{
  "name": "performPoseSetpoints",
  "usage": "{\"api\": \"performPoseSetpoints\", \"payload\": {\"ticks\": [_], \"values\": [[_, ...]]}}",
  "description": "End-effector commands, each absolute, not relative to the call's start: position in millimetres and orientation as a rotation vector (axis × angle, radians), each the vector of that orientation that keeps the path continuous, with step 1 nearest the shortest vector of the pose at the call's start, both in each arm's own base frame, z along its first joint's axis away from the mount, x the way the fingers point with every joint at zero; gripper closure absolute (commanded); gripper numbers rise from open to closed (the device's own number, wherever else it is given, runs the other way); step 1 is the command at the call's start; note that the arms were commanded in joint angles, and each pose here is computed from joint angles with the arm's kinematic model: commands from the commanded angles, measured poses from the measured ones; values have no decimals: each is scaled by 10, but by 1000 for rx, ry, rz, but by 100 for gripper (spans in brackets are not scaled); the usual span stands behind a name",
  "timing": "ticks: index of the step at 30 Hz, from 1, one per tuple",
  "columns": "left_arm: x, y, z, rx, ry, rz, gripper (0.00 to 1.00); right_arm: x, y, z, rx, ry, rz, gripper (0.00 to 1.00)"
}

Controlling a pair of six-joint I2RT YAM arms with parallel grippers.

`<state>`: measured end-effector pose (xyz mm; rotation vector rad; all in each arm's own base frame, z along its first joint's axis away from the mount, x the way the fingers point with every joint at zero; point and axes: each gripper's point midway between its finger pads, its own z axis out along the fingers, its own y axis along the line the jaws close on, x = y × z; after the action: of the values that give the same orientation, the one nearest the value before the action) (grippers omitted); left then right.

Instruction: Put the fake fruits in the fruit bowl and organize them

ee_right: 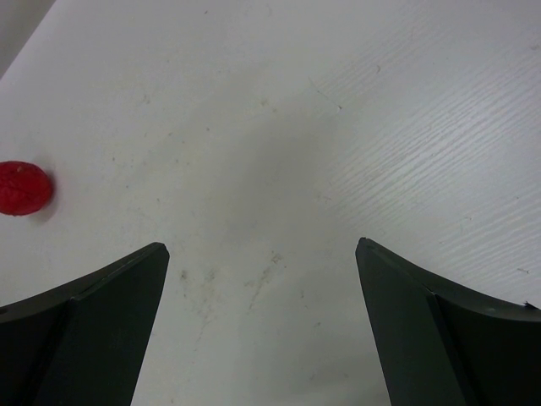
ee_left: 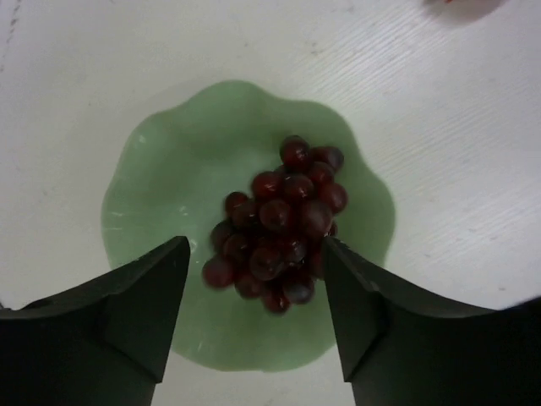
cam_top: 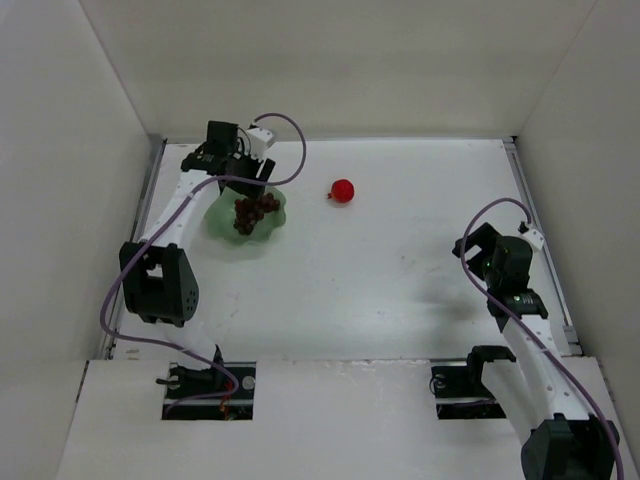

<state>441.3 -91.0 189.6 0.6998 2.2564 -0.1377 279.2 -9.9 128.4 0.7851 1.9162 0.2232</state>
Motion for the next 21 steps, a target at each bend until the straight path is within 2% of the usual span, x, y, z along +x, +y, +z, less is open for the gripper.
{"api": "performPoseSetpoints", "payload": {"ticks": [1, 4, 5, 6, 11, 16, 21], "values": [[4767, -642, 2204, 583, 2118, 64, 32, 2890, -109, 1552, 746, 1837, 241, 0], [4894, -528, 2547, 507, 2030, 172, 25, 2876, -95, 1538, 745, 1839, 245, 0], [4910, -554, 2682, 506, 1992, 183, 16, 2871, -97, 1527, 746, 1840, 243, 0], [4912, -645, 2799, 523, 1962, 172, 0, 2870, -99, 1517, 749, 1841, 242, 0], [4809, -1484, 2894, 721, 1916, -8, 0, 2874, -77, 1451, 754, 1857, 247, 0], [4687, -2594, 2513, 929, 1932, -313, 0, 2865, -64, 1431, 752, 1860, 251, 0], [4851, -3274, 2174, 945, 1942, -472, 0, 2819, -25, 1424, 750, 1863, 264, 0]]}}
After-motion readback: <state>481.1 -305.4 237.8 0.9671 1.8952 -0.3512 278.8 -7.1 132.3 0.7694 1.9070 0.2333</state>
